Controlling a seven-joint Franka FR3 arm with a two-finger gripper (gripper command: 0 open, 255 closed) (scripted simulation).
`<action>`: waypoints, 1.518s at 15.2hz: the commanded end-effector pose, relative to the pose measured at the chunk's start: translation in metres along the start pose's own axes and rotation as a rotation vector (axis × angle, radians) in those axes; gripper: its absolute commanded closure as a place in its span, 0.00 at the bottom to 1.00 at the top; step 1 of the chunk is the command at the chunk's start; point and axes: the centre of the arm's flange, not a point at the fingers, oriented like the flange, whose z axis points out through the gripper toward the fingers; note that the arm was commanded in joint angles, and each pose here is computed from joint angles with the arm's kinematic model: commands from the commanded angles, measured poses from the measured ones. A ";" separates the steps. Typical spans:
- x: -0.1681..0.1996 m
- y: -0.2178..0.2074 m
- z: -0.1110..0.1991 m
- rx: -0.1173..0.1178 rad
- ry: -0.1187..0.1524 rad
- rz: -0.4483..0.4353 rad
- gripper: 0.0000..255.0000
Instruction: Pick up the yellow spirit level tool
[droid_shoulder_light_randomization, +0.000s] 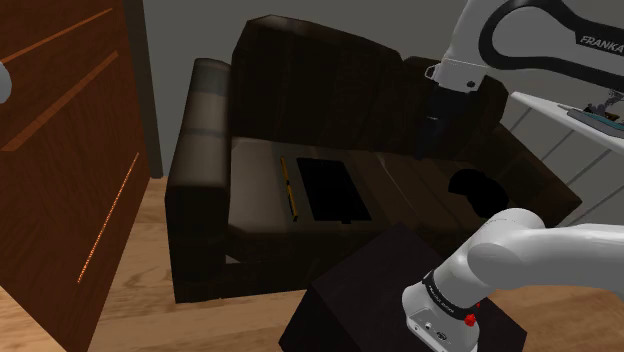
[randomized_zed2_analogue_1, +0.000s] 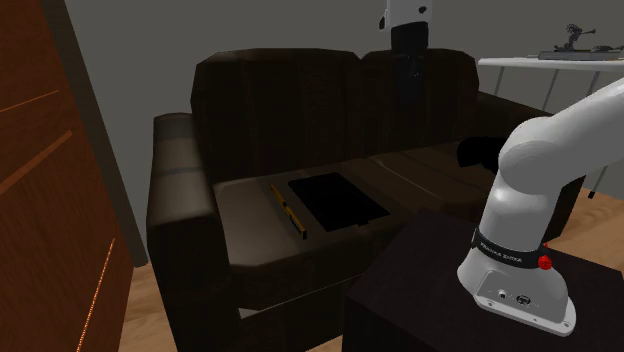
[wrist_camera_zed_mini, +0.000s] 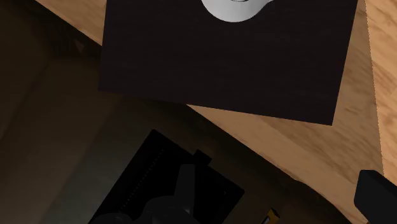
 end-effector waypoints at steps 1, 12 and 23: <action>0.000 0.000 0.000 0.000 0.000 0.000 0.00; 0.107 -0.028 0.087 0.011 0.032 0.167 0.00; 0.221 -0.038 0.170 0.023 0.065 0.334 0.00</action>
